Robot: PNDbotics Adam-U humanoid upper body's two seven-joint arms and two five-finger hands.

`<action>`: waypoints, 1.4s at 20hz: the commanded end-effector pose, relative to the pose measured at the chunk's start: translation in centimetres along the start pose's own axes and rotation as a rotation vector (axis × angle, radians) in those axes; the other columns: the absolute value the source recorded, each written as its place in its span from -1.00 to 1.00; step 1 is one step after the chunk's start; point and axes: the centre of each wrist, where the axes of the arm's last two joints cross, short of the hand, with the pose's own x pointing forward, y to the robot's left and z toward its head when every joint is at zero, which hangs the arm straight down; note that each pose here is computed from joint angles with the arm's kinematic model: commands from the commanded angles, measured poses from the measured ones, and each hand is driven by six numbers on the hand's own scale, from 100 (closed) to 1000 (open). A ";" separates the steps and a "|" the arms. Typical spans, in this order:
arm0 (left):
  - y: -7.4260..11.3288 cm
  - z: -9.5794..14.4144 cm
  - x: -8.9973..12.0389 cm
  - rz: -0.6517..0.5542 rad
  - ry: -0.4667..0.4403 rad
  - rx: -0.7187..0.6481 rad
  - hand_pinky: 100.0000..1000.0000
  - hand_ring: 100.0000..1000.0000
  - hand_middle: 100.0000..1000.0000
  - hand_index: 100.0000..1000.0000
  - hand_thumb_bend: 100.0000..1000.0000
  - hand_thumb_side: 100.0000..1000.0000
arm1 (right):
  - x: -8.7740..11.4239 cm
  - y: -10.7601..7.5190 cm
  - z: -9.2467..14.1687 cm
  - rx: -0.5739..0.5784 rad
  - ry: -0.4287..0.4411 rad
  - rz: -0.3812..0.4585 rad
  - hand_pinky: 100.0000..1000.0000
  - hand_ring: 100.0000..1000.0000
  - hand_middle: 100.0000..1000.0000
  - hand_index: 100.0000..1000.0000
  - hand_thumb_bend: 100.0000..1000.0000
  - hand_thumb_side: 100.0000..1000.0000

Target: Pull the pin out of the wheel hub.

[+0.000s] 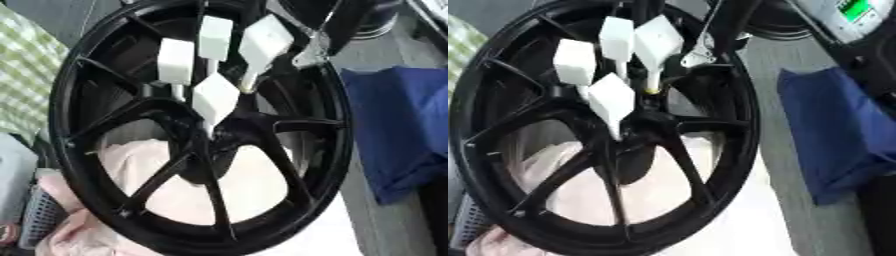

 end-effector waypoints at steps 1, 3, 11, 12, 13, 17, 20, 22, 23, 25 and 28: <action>0.6 -0.2 0.6 -0.022 -0.022 0.005 0.38 0.48 0.15 0.30 -0.62 0.51 | 0.8 -2.1 2.4 -0.105 0.021 0.025 0.50 0.17 -0.52 -0.21 -0.48 -1.00; 0.7 -0.2 0.6 -0.026 -0.023 0.009 0.38 0.48 0.16 0.30 -0.62 0.51 | 0.5 -2.8 4.0 -0.179 0.057 0.018 0.51 0.17 -0.50 -0.21 -0.50 -1.00; 1.0 -0.1 0.6 -0.034 -0.026 0.032 0.38 0.48 0.16 0.30 -0.63 0.50 | -4.9 -1.1 12.4 -0.545 0.418 -0.039 0.56 0.20 -0.49 -0.16 -0.74 -1.00; 1.0 -0.1 0.6 -0.034 -0.027 0.035 0.38 0.49 0.16 0.30 -0.63 0.50 | -5.8 -0.4 13.3 -0.591 0.468 -0.048 0.56 0.21 -0.48 -0.16 -0.75 -1.00; 1.0 -0.1 0.6 -0.034 -0.027 0.037 0.38 0.49 0.16 0.30 -0.63 0.50 | -6.3 0.2 13.9 -0.622 0.501 -0.049 0.56 0.21 -0.48 -0.16 -0.75 -1.00; 1.0 -0.1 0.7 -0.031 -0.031 0.045 0.38 0.49 0.16 0.30 -0.62 0.50 | -9.3 4.2 16.7 -0.663 0.753 -0.045 0.55 0.21 -0.41 -0.10 -0.79 -1.00; 1.1 -0.1 0.7 -0.031 -0.032 0.051 0.38 0.49 0.16 0.30 -0.62 0.49 | -11.0 7.1 18.2 -0.622 0.912 -0.042 0.55 0.27 -0.29 -0.01 -0.72 -1.00; 1.1 -0.1 0.7 -0.030 -0.033 0.055 0.38 0.49 0.16 0.30 -0.62 0.49 | -11.8 8.8 18.9 -0.594 0.992 -0.043 0.56 0.37 -0.11 0.18 -0.62 -0.94; 1.1 -0.1 0.7 -0.030 -0.033 0.056 0.38 0.49 0.16 0.30 -0.62 0.48 | -12.1 9.5 19.3 -0.581 1.025 -0.044 0.56 0.40 -0.06 0.23 -0.59 -0.83; 1.2 -0.1 0.7 -0.029 -0.031 0.057 0.38 0.49 0.16 0.30 -0.62 0.48 | -12.6 10.6 19.9 -0.560 1.077 -0.051 0.59 0.50 0.14 0.43 -0.50 -0.59; 1.2 0.0 0.7 -0.029 -0.029 0.059 0.38 0.49 0.16 0.30 -0.62 0.48 | -13.0 11.5 20.6 -0.550 1.116 -0.061 0.69 0.74 0.57 0.72 -0.51 -0.19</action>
